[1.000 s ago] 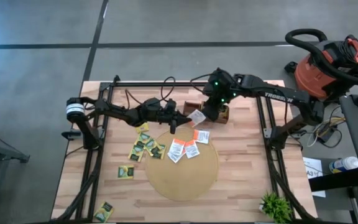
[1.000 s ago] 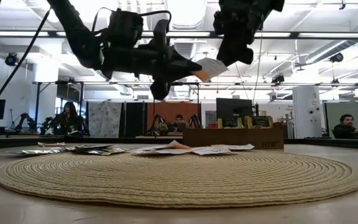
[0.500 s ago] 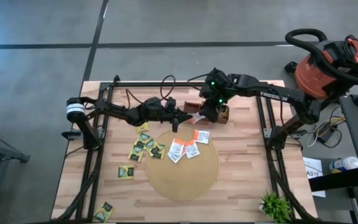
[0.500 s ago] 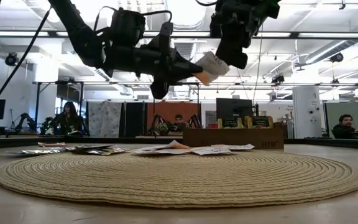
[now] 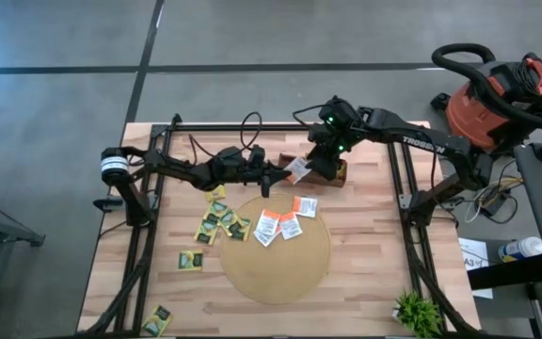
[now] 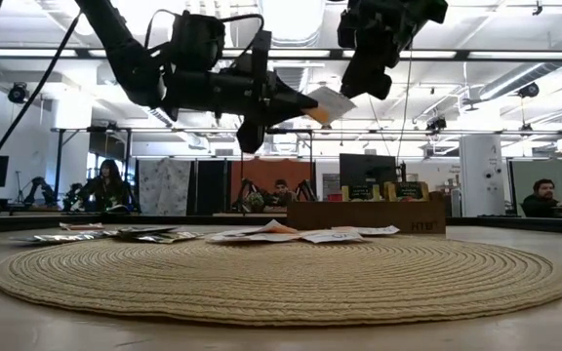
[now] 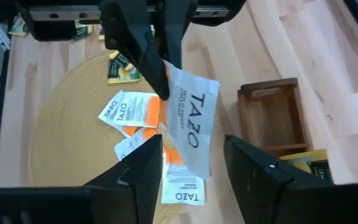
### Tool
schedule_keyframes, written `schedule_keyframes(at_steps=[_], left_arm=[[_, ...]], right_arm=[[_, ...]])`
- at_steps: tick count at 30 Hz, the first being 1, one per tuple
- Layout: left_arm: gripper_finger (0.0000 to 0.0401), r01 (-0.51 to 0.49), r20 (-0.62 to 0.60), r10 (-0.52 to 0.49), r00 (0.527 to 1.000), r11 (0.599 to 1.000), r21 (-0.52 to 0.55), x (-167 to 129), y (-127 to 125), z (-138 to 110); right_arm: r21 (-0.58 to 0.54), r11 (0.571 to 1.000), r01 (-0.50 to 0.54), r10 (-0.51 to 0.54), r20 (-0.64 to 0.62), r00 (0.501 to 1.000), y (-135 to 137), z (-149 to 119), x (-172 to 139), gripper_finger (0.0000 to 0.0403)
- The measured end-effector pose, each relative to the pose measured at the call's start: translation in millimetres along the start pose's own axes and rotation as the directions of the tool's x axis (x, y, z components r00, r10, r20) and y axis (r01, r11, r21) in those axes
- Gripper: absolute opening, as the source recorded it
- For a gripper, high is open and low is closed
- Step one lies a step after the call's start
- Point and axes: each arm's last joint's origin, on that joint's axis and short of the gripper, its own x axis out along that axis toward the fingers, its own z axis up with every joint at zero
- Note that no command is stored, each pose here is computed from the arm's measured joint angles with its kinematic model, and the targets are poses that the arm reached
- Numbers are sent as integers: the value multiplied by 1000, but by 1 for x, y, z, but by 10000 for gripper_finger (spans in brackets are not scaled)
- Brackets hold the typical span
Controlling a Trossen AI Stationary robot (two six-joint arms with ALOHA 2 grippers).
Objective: Pick & Place Tea
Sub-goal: Put the orange tea bag into the left section of the wooden organizer
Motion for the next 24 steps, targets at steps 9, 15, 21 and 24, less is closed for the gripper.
schedule_keyframes(at_steps=[9,15,21,24], left_arm=[[15,21,18,-21,1000,1000,-4,3,-4,4],[15,26,27,-27,999,1000,13,4,-6,7],[15,7,0,-7,1000,1000,9,3,-3,3],[15,-14,4,14,1000,1000,6,3,-3,3]], right_arm=[[-11,998,-58,58,12,998,-3,1,1,169],[-7,996,-91,91,3,996,-6,3,12,166],[-19,995,-94,94,28,995,-7,6,14,145],[-10,996,-94,94,12,996,-7,5,14,130]])
